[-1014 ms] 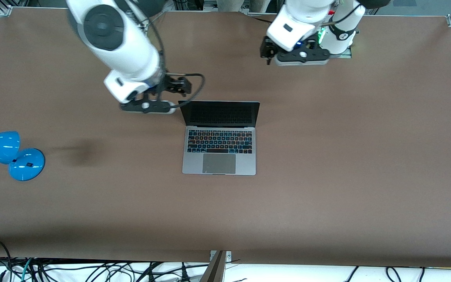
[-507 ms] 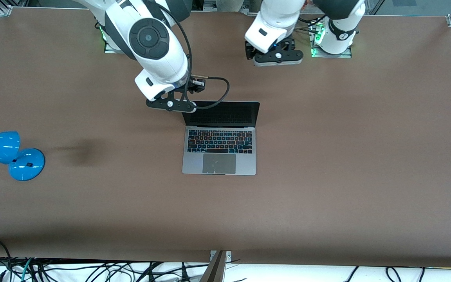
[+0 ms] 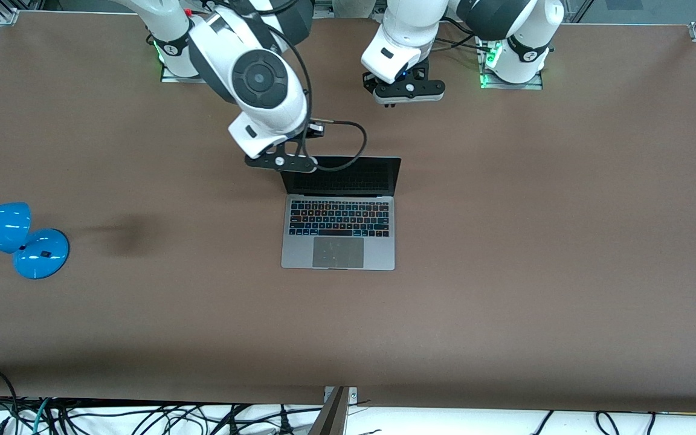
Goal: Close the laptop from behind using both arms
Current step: 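Bring both grippers over the laptop lid's top edge from behind, then lower both grippers onto the back of the open laptop lid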
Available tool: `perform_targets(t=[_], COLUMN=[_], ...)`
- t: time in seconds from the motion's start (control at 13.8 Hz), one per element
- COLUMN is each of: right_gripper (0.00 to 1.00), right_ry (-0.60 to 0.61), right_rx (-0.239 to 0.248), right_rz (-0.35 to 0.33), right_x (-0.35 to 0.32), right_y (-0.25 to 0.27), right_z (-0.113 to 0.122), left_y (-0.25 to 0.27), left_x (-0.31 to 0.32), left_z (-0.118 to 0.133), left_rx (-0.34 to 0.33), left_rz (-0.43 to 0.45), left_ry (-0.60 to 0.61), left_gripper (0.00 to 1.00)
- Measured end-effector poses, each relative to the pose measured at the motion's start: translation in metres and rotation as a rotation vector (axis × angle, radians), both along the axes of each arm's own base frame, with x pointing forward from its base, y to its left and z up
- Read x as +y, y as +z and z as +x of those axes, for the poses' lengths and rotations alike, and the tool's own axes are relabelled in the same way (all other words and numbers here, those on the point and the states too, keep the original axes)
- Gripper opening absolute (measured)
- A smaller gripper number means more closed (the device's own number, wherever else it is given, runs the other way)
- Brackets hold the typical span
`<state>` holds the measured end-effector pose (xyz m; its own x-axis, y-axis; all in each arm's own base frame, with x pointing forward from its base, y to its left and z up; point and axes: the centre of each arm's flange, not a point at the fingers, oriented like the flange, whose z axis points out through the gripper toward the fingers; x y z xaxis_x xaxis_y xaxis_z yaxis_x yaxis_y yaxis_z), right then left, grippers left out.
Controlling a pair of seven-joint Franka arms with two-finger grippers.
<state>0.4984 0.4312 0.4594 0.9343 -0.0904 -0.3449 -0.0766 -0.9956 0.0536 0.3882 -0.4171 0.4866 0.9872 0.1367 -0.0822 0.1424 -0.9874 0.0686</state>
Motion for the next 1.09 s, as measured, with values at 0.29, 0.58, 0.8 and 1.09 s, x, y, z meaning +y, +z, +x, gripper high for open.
perform_targets(t=[0.29,0.58,0.8,1.09], right_gripper=[0.04,0.04,0.04,0.04], right_ry=[-0.002,-0.001,-0.005,0.005], right_rx=[0.048,0.064,0.057,0.060], right_rz=[0.000,-0.005,0.002,0.000], right_x=[0.007,0.012,0.015,0.020], right_y=[-0.032,-0.057,-0.079,-0.084], right_z=[-0.003,-0.006,-0.010,-0.016], left_y=[-0.024,-0.056,-0.083,-0.110], left_x=[0.010,0.016,0.013,0.007], left_z=[0.016,0.032,0.042,0.060], left_rx=[0.038,0.074,0.061,0.056], left_rz=[0.008,0.029,0.051,0.067], left_ry=[0.013,0.011,0.026,0.049], left_gripper=[0.01,0.01,0.01,0.01])
